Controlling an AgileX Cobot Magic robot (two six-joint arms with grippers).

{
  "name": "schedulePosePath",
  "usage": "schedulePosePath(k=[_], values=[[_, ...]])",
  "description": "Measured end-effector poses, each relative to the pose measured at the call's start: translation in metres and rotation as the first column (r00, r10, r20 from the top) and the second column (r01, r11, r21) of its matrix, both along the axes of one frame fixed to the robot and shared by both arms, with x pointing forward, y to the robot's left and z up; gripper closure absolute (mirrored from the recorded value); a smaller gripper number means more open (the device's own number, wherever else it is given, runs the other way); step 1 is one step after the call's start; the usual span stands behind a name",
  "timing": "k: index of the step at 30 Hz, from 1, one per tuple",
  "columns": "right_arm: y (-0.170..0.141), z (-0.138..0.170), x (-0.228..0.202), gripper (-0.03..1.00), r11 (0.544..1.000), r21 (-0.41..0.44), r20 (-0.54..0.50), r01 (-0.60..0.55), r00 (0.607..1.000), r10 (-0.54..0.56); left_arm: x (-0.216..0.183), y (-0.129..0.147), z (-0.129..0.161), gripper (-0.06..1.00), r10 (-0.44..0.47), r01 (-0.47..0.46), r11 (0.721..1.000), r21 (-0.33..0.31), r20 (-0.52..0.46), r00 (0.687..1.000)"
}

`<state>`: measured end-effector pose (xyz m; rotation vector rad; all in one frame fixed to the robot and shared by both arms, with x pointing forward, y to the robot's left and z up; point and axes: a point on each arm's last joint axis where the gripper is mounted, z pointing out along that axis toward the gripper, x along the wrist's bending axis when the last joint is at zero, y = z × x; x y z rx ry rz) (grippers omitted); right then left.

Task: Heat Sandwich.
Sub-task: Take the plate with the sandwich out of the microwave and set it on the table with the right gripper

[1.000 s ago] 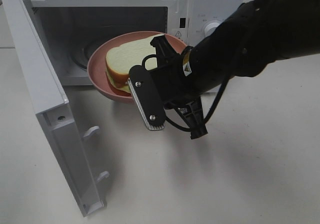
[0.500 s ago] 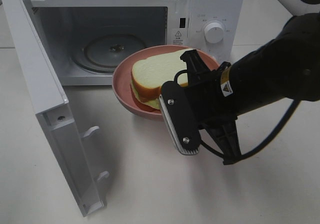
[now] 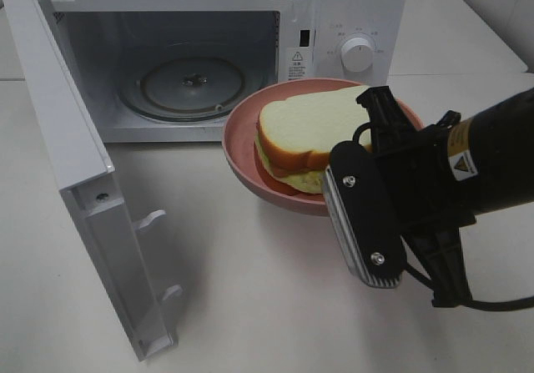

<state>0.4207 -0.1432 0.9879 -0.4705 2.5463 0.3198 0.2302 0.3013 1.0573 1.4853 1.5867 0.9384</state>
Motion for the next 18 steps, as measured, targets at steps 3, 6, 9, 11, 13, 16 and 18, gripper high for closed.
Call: schedulePosePath(k=[3,6,9,11,13,16,18], values=[[-0.007,0.003,-0.008,0.87,1.0,0.003,0.002,0.006,1.0,-0.006,0.0,0.0,0.0,-0.04,0.0,0.0,1.0,0.0,0.0,1.0],[-0.014,0.005,-0.015,0.87,1.0,0.019,0.008,0.02,1.0,-0.02,0.0,0.0,0.0,-0.04,0.0,0.0,1.0,0.0,0.0,1.0],[-0.021,0.007,-0.023,0.87,0.999,0.026,0.003,0.037,0.999,-0.037,0.0,0.0,0.0,-0.04,0.0,0.0,1.0,0.0,0.0,1.0],[-0.026,0.008,-0.027,0.87,0.998,0.028,-0.001,0.048,0.999,-0.048,0.0,0.0,0.0,-0.04,0.0,0.0,1.0,0.0,0.0,1.0],[-0.03,0.009,-0.032,0.87,0.998,0.021,-0.011,0.06,0.998,-0.06,0.0,0.0,0.0,-0.04,0.0,0.0,1.0,0.0,0.0,1.0],[-0.036,0.013,-0.037,0.87,0.997,0.018,-0.015,0.072,0.997,-0.072,0.0,0.0,0.0,-0.04,0.0,0.0,1.0,0.0,0.0,1.0],[-0.039,0.016,-0.041,0.87,0.997,0.018,-0.013,0.076,0.997,-0.076,0.0,0.0,0.0,-0.04,0.0,0.0,1.0,0.0,0.0,1.0]])
